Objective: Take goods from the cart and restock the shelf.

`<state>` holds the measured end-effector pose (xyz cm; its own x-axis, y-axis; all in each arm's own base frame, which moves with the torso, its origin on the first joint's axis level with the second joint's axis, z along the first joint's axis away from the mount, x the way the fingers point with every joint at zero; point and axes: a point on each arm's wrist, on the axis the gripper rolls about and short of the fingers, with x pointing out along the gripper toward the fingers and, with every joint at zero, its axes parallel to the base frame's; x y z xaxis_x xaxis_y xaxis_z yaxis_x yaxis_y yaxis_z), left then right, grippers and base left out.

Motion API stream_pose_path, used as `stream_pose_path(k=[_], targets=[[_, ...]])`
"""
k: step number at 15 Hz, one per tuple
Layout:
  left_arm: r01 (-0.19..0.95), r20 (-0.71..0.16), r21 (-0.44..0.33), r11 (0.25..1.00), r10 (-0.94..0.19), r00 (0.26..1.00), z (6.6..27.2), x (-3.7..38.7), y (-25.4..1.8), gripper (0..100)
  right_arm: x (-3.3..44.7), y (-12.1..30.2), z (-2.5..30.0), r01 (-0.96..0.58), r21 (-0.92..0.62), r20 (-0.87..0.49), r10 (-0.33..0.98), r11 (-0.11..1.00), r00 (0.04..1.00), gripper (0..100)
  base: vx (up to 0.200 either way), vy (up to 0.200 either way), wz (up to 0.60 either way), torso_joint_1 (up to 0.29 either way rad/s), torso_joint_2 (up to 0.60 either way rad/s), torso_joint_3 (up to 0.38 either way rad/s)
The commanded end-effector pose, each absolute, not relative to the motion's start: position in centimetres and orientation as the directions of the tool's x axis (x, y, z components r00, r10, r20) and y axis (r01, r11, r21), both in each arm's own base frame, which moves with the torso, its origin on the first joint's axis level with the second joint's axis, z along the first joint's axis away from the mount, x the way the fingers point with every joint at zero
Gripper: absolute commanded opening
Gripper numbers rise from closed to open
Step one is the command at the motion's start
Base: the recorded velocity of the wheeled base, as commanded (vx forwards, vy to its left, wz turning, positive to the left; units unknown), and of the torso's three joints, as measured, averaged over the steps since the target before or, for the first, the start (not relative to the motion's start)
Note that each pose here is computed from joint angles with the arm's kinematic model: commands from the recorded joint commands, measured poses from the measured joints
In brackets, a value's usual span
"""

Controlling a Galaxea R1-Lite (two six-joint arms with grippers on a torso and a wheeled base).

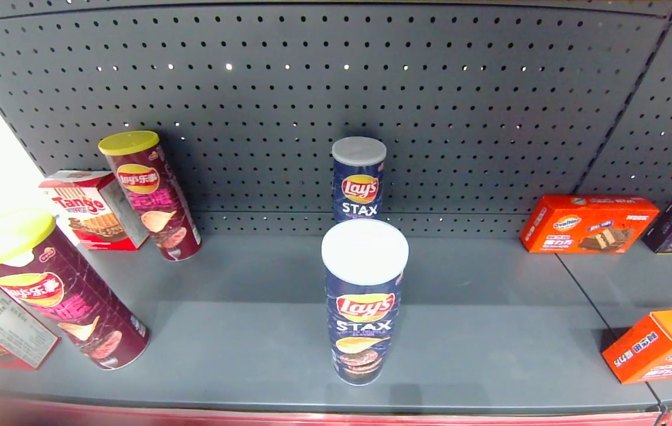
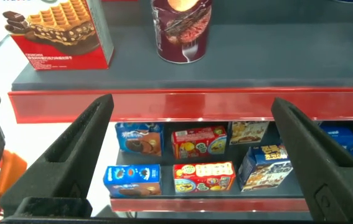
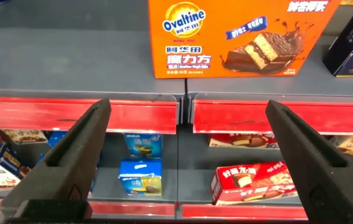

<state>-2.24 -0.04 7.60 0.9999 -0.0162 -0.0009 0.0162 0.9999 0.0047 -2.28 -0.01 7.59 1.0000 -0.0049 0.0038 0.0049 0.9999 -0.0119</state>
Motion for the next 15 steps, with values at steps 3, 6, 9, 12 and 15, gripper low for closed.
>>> stream_pose_path(k=[3, 6, 9, 12, 15], targets=[[0.017, 0.0, 0.005, 1.0, -0.017, 1.0, 7.61, -2.25, -0.04, 100, -2.27, -0.02, 7.58, 0.005, -0.012, 0.002, -0.005, 1.0, 1.0, 100, 0.0, 0.0, 0.0, 0.0, 0.0, 0.0], [0.017, 0.0, 0.005, 1.0, -0.017, 1.0, 7.61, -2.25, -0.04, 100, -2.27, -0.02, 7.6, 0.005, -0.012, 0.003, -0.005, 1.0, 1.0, 100, 0.0, 0.067, 0.0, -0.001, 0.0, -0.001], [0.017, 0.0, 0.005, 1.0, -0.017, 1.0, 7.61, -2.25, -0.04, 100, -2.27, -0.02, 7.6, 0.005, -0.012, 0.003, -0.005, 1.0, 1.0, 100, 0.0, 0.0, 0.0, 0.0, 0.0, 0.0], [0.017, 0.002, 0.005, 1.0, -0.017, 1.0, 7.62, -2.25, -0.04, 100, -2.27, -0.02, 7.6, 0.005, -0.012, 0.003, -0.005, 1.0, 1.0, 100, 0.0, 0.067, 0.0, -0.004, 0.0, 0.001], [0.017, 0.0, 0.005, 1.0, -0.017, 1.0, 7.61, -2.25, -0.04, 100, -2.27, -0.02, 7.58, 0.005, -0.012, 0.002, -0.005, 1.0, 1.0, 100, 0.0, 0.067, 0.0, 0.001, 0.0, 0.002]])
